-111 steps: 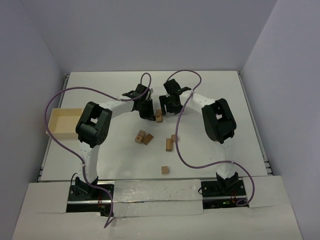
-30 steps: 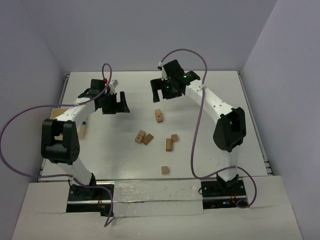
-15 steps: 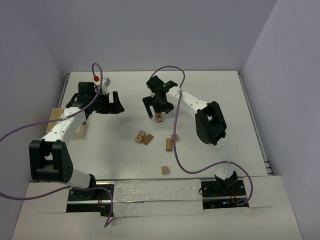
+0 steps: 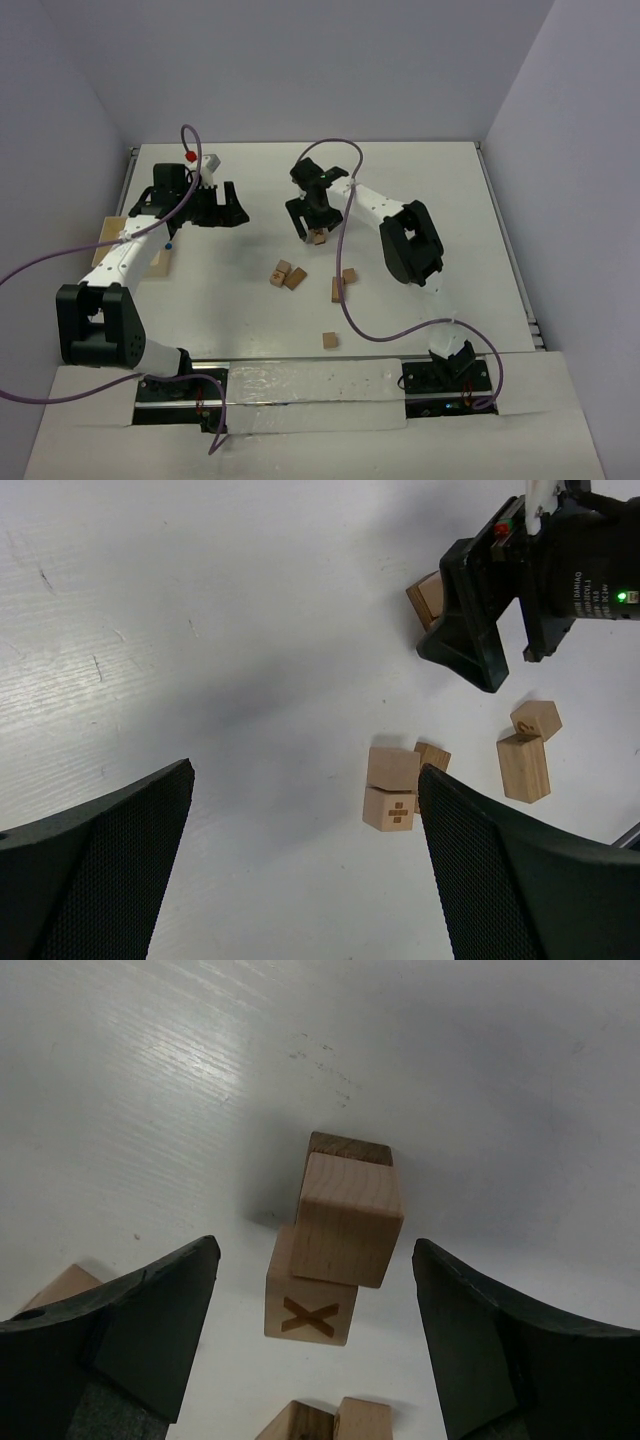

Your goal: Build the wood block tower

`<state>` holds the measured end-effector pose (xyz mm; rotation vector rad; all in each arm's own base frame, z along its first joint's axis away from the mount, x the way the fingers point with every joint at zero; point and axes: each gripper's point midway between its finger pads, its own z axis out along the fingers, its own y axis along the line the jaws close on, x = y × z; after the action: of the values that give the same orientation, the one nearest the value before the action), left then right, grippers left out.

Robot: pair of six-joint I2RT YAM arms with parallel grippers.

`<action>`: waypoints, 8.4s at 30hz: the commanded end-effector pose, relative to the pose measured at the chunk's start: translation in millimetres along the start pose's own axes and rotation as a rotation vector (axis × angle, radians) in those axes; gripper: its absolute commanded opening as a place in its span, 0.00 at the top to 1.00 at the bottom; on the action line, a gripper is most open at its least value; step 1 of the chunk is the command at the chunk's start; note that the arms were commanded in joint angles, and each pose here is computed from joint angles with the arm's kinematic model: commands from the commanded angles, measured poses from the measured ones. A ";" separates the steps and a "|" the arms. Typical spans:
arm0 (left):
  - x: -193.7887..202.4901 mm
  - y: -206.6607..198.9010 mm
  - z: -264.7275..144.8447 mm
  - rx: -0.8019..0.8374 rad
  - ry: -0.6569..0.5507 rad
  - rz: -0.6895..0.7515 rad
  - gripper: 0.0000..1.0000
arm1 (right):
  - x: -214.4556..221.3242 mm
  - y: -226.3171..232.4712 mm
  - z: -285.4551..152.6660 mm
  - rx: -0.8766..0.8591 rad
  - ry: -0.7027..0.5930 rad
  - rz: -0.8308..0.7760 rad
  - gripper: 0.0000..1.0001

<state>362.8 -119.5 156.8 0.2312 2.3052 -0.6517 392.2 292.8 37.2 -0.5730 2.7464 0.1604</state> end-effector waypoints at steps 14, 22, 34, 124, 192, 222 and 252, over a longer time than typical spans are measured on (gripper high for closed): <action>-27.3 -9.1 -5.9 0.057 -0.071 0.013 0.01 | -25.1 -1.8 7.7 -0.006 -0.070 -0.062 0.34; -29.2 -8.6 -3.7 0.061 -0.068 0.006 0.01 | -24.7 -3.1 14.2 -0.005 -0.062 -0.074 0.39; -31.0 -7.1 -2.1 0.069 -0.065 -0.008 0.01 | -23.3 -9.0 19.2 0.016 -0.055 -0.094 0.46; -37.1 26.1 -54.2 0.090 -0.159 -0.062 0.01 | 71.1 106.0 -50.8 -0.122 -0.128 -0.265 0.02; -4.6 -14.2 -55.6 0.437 -0.109 0.044 0.01 | -23.4 -33.4 -108.0 -0.422 -0.216 -1.630 0.87; 1.2 -17.4 -53.9 0.482 -0.088 0.047 0.01 | -18.9 -3.6 -54.6 -0.489 -0.120 -1.545 0.73; 5.3 -15.8 -51.5 0.489 -0.077 0.038 0.01 | -30.7 0.6 -37.2 -0.433 -0.119 -1.518 0.60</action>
<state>321.5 -106.5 186.3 0.4259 2.0721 -1.1590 398.2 284.7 71.9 -2.3851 1.5189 0.4029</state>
